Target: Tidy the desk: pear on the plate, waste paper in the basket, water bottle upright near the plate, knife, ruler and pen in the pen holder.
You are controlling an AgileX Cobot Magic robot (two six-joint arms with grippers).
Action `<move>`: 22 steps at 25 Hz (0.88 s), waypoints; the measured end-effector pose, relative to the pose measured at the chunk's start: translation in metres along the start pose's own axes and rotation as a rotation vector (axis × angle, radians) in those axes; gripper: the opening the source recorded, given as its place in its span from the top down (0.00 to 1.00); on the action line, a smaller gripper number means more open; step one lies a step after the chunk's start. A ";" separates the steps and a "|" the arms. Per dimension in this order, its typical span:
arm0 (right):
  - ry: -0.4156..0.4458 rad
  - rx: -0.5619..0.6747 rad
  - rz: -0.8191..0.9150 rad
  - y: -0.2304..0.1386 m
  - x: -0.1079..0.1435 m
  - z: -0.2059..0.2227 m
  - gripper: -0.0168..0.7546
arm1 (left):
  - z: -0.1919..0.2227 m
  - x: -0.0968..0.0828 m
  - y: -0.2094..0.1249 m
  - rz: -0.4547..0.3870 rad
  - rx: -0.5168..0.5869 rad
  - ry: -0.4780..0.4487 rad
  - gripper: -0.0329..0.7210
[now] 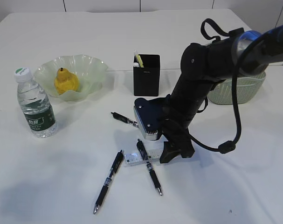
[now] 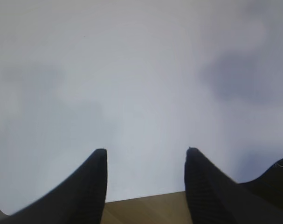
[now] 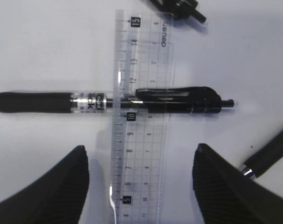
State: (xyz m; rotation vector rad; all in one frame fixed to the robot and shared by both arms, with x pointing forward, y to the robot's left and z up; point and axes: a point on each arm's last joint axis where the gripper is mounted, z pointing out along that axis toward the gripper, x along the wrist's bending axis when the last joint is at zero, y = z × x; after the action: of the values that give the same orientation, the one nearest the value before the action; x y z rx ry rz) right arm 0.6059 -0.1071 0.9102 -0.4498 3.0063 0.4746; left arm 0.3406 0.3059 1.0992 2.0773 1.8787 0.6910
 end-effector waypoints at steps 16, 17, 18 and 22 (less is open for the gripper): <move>0.025 -0.009 0.016 -0.002 0.001 0.011 0.27 | 0.000 0.000 0.000 0.000 0.000 0.000 0.47; 0.026 -0.011 0.019 -0.002 0.001 0.012 0.27 | 0.000 0.000 0.000 0.000 0.000 0.000 0.47; 0.030 -0.013 0.021 -0.002 0.001 0.013 0.27 | 0.000 0.000 0.000 0.000 0.000 0.000 0.47; 0.035 -0.019 0.027 -0.002 0.001 0.015 0.27 | 0.000 0.000 0.000 -0.001 0.000 -0.001 0.47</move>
State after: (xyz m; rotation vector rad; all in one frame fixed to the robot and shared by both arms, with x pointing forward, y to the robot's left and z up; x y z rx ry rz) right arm 0.6055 -0.1050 0.8954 -0.4232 3.0477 0.5028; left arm 0.3406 0.3057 1.0992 2.0767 1.8785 0.6891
